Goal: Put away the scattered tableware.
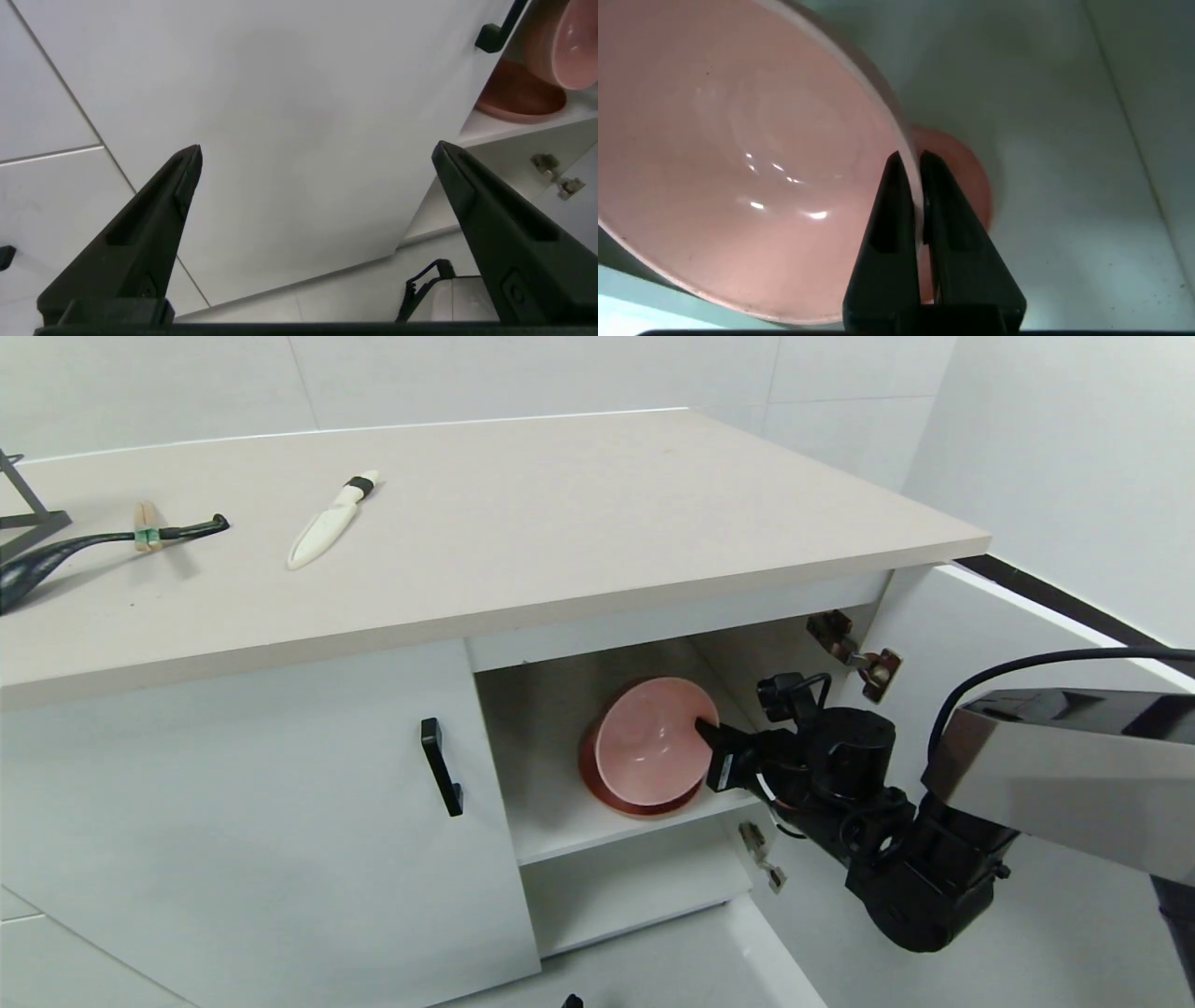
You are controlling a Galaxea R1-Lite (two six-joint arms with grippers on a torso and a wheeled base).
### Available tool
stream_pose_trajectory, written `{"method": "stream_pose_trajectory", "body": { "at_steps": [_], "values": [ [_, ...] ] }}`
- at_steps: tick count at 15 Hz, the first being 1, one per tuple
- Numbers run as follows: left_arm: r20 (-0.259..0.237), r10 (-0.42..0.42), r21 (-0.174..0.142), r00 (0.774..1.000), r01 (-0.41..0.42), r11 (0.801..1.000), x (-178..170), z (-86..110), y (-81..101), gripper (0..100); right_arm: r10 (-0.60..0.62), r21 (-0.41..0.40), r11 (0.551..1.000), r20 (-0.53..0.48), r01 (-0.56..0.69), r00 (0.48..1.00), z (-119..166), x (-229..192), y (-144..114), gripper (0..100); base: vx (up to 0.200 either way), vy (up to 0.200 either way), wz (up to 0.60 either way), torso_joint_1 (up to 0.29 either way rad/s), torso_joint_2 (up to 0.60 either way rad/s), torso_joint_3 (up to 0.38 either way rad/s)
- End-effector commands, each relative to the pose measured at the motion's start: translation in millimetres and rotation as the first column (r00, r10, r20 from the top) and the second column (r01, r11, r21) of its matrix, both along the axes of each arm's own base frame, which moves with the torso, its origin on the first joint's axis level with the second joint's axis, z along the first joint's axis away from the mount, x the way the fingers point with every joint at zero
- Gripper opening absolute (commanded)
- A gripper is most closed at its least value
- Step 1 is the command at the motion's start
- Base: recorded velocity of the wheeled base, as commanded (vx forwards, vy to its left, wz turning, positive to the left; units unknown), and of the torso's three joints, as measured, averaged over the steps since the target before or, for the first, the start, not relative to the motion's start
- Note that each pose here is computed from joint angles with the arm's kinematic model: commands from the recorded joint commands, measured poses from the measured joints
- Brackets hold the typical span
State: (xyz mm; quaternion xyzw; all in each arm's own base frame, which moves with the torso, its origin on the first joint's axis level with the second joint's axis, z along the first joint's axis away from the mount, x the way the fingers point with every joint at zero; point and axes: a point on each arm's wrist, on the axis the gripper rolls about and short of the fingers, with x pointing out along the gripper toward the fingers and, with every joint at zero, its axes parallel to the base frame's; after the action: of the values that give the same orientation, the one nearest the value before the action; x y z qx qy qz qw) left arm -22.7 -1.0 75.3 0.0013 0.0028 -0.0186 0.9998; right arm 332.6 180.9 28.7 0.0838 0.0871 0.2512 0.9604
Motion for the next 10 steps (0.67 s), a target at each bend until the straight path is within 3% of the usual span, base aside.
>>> {"method": "stream_pose_trajectory", "body": {
  "at_steps": [1,10],
  "values": [
    [0.000,0.000,0.000,1.000,0.000,1.000,0.0,-0.2,0.0,100,-0.017,-0.010,1.000,-0.019,0.017,1.000,-6.7,10.4,-4.0,0,0.000,0.000,0.00,0.000,0.00,0.000],
    [0.000,0.000,0.000,1.000,0.000,1.000,0.0,-0.2,0.0,100,-0.023,-0.057,0.998,-0.093,0.018,0.995,-34.7,25.4,-10.7,0,0.000,0.000,0.00,0.000,0.00,0.000]
  ]
}}
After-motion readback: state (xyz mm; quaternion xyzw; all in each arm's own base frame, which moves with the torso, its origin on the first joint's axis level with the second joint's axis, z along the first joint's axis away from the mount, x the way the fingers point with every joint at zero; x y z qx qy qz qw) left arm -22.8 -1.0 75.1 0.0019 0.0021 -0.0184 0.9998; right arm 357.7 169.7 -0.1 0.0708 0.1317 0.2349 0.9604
